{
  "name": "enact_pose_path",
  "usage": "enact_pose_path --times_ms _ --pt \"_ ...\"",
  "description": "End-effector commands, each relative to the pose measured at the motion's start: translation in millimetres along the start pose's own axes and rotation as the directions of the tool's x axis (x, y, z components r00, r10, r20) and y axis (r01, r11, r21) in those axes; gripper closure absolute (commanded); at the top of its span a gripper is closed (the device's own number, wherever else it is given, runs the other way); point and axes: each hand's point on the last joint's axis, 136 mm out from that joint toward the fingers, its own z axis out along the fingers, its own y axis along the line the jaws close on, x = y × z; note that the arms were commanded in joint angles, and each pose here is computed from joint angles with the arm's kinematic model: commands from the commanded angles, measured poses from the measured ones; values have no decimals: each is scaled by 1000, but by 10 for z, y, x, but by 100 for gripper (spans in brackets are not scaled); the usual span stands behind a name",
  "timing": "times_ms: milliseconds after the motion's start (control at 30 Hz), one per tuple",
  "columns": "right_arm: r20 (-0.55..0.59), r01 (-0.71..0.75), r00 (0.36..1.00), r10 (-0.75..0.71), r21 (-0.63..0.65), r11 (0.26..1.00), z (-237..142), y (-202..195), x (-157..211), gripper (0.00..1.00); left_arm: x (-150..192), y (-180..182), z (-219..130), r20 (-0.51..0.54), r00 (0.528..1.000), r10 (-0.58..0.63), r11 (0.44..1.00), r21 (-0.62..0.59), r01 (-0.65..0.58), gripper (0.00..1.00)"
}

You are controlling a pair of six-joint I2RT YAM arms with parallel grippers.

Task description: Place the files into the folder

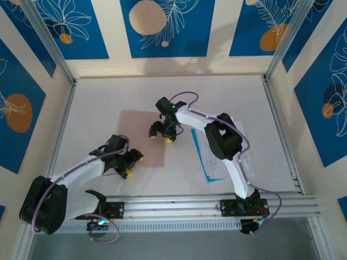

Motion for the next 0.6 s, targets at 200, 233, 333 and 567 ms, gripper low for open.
enact_pose_path --times_ms 200,233,333,567 --pt "-93 -32 995 43 120 992 307 -327 162 26 -139 -185 90 54 981 -187 964 202 173 37" --pt "-95 -33 994 45 122 992 313 -335 164 26 -158 -206 77 63 980 -191 961 215 173 41" --pt "-98 -31 994 44 124 992 320 -340 169 26 -206 -292 38 84 978 -193 951 259 166 48" --pt "-107 -41 993 54 122 992 330 -366 165 26 -235 -378 9 88 975 -204 936 311 168 58"
